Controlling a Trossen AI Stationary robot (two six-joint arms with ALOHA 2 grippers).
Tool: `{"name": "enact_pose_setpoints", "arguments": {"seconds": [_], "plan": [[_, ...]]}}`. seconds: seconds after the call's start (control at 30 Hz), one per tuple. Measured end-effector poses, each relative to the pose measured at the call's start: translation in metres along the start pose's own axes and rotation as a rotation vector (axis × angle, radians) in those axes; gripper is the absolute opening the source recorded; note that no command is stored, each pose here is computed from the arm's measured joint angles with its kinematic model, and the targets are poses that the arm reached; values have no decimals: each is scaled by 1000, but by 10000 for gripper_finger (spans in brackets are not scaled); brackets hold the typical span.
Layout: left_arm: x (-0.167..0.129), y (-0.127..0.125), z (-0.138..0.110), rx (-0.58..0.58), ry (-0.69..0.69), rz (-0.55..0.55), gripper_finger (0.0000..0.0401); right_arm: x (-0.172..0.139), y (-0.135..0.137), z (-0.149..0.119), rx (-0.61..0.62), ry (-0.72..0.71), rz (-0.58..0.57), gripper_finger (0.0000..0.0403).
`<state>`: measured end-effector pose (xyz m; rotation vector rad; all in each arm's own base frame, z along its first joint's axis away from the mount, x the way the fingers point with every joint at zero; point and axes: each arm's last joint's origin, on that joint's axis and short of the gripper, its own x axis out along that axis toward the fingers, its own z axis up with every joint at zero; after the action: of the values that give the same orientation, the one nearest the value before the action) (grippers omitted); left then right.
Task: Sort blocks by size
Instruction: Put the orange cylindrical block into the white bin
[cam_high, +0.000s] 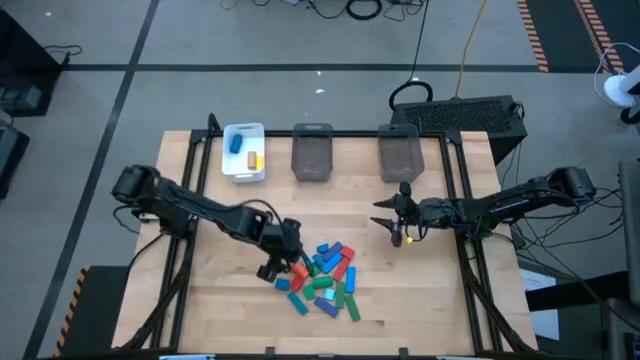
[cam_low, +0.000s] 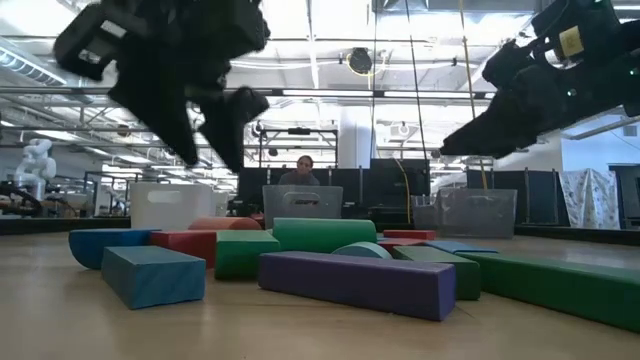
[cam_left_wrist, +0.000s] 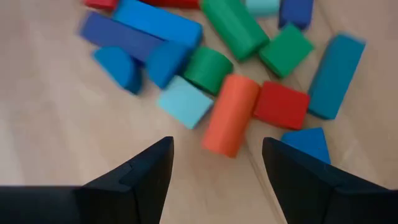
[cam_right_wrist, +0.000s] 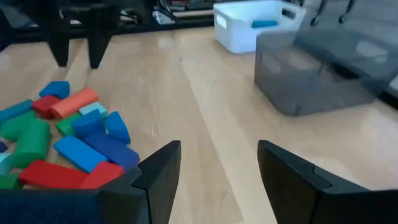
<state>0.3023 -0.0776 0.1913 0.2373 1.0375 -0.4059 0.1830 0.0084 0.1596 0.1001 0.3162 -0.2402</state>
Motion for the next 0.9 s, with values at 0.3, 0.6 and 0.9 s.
{"name": "enact_pose_setpoints", "arguments": {"seconds": [0.3,0.6,0.9], "plan": [[41,-10,3,108,-3,-21,249,-1,1,-6,59,58,2,201],[65,-13,-5,103,72,-48,248,-4,10,-7,68,56,46,201],[68,-13,-4,34,55,-40,166,-4,13,-7,93,55,59,201]]}}
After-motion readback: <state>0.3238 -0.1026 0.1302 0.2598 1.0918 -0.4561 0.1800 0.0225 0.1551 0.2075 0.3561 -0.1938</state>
